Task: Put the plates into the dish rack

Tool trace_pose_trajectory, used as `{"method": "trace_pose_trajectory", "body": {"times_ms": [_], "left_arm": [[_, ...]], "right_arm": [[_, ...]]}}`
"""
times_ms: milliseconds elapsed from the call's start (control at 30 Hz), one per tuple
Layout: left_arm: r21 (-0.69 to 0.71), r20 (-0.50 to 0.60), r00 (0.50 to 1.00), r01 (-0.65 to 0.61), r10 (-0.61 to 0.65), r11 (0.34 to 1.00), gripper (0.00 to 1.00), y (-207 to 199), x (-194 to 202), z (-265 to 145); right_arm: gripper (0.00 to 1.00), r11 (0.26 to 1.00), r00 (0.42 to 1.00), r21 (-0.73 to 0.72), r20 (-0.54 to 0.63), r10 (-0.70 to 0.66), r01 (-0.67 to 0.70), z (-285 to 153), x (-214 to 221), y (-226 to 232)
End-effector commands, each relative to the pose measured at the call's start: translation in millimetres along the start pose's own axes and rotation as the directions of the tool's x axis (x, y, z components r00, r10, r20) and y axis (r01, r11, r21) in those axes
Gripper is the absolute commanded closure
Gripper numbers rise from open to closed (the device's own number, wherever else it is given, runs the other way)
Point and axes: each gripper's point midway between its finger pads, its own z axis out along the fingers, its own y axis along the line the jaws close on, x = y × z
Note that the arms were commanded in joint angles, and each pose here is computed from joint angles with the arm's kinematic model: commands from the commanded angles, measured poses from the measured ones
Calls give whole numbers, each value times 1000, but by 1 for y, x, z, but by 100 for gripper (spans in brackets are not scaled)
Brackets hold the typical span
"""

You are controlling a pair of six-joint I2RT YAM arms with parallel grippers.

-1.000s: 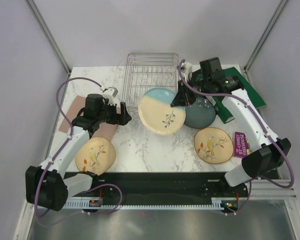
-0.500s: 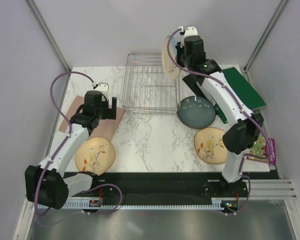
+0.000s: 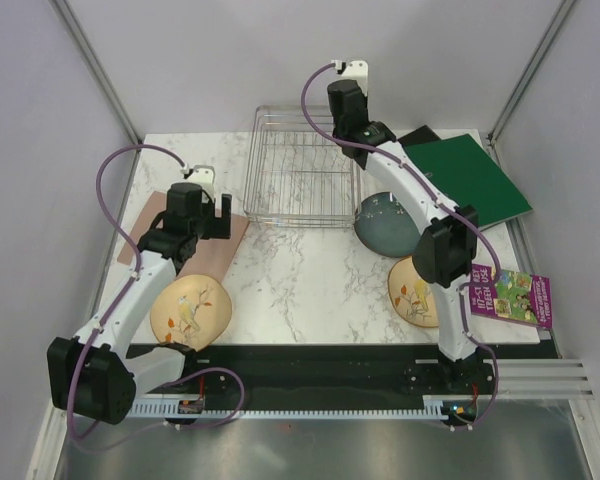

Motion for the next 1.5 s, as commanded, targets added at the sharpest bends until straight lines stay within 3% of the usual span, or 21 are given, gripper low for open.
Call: {"method": "trace_pose_trajectory", "body": {"times_ms": [0, 600, 700, 733, 900, 1033, 1100, 1167, 1200, 1233, 1267, 1300, 1333, 1400, 1433, 1467], "left_arm": [[-32, 45, 998, 37, -36, 999, 3, 7, -8, -3], [-103, -11, 1000, -8, 7, 995, 0, 28, 5, -6], [-63, -36, 999, -40, 38, 997, 0, 30, 15, -8], [-43, -38, 999, -36, 34, 998, 0, 28, 17, -9], [28, -60, 998, -11, 13, 1000, 0, 23, 31, -18], [44, -43, 996, -79, 81, 996, 0, 47, 35, -35], [16, -51, 994, -96, 97, 995, 0, 72, 40, -43], [28, -116, 990, -72, 75, 997, 1, 90, 60, -53], [22, -144, 987, -74, 76, 997, 2, 94, 67, -55], [36, -179, 980, -79, 84, 996, 2, 91, 78, -60], [58, -188, 976, -101, 110, 993, 3, 89, 83, -61], [74, -198, 974, -98, 111, 992, 4, 86, 87, -62], [74, -201, 974, -90, 103, 993, 4, 85, 88, -62], [73, -211, 975, -57, 71, 996, 4, 83, 91, -60], [64, -209, 976, -43, 55, 997, 5, 85, 90, -59], [38, -171, 985, -20, 26, 999, 5, 88, 79, -57]], "right_arm": [[100, 985, 965, 36, 212, 156, -167, -9, -76, -13], [100, 996, 996, -1, 37, 86, -86, 46, 24, 28], [88, 998, 998, -28, 10, 59, -59, 42, 30, 27], [74, 998, 999, -30, 5, 49, -49, 40, 32, 26], [48, 999, 1000, -34, 28, 7, -6, 16, 7, 9], [33, 1000, 998, -19, 61, 8, -7, -24, -24, -21], [25, 999, 999, -36, 25, -21, 22, -37, -11, -30], [23, 986, 1000, -169, 25, -12, 16, -69, -22, -25], [23, 972, 999, -233, -33, -41, 32, -77, 2, -20], [23, 906, 999, -422, -41, -34, 14, -107, -2, 2], [22, 856, 997, -518, -69, -40, -1, -123, 9, 13], [22, 776, 991, -630, -119, -65, -25, -140, 40, 30], [22, 601, 988, -794, -150, -46, -92, -182, 42, 54], [26, 434, 968, -883, -237, -78, -181, -217, 78, 80], [27, 390, 935, -878, -340, -105, -276, -227, 101, 95], [28, 281, 899, -894, -403, -168, -349, -255, 120, 111]]}}
